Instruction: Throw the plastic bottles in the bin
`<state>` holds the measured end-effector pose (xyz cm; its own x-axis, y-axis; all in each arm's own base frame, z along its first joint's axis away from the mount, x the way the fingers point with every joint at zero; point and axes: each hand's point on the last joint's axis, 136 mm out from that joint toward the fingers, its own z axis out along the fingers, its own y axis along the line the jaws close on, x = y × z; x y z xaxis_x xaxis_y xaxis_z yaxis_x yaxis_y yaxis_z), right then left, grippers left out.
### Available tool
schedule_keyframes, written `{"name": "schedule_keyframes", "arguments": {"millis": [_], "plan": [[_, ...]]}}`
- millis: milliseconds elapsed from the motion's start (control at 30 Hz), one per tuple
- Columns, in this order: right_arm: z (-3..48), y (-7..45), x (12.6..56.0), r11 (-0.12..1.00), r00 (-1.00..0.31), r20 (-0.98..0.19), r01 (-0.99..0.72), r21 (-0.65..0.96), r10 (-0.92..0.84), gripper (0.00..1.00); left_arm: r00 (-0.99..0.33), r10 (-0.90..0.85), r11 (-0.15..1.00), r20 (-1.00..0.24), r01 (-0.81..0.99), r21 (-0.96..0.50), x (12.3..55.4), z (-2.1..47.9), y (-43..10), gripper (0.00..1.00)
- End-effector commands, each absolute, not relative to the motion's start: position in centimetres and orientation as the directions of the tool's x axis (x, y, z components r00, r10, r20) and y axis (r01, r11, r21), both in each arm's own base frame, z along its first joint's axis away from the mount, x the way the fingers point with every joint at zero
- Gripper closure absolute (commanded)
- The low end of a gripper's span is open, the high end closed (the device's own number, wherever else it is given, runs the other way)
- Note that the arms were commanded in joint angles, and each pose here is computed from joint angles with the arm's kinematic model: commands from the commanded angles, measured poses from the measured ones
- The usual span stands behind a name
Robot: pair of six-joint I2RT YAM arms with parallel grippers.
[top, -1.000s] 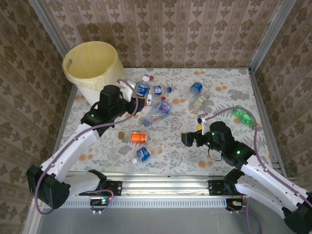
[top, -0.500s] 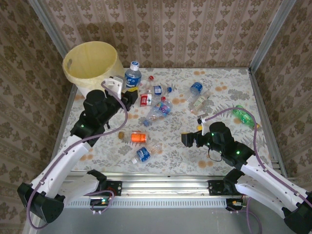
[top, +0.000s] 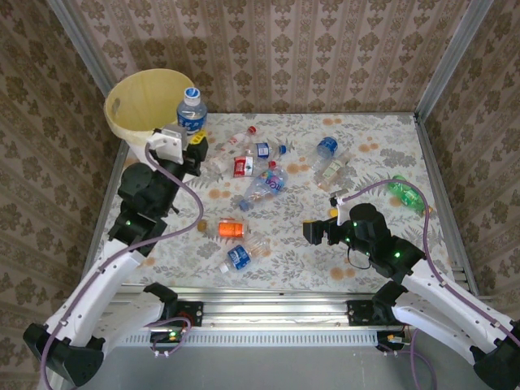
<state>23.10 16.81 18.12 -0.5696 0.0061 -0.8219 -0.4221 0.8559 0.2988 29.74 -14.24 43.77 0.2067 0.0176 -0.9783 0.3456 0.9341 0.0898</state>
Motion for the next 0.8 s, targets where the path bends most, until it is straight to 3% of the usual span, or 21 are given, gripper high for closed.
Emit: {"name": "schedule_keyframes", "arguments": {"millis": [0, 333, 767], "plan": [[17.8, 16.1, 23.1, 0.871, -0.569, -0.822, -0.393, 0.294, 0.021, 0.00, 0.287, 0.035, 0.970, -0.957, 0.222, 0.102, 29.4, 46.4, -11.1, 0.55], [18.2, 15.9, 23.2, 0.875, -0.554, -0.832, -0.387, 0.292, 0.033, 0.00, 0.344, 0.013, 0.995, -0.939, 0.084, 0.045, 30.0, 49.5, -4.4, 0.55], [17.6, 15.9, 23.3, 0.878, -0.569, -0.822, -0.381, 0.290, 0.025, 0.00, 0.389, -0.060, 0.990, -0.919, 0.138, -0.006, 32.5, 51.5, -2.6, 0.55]]}}
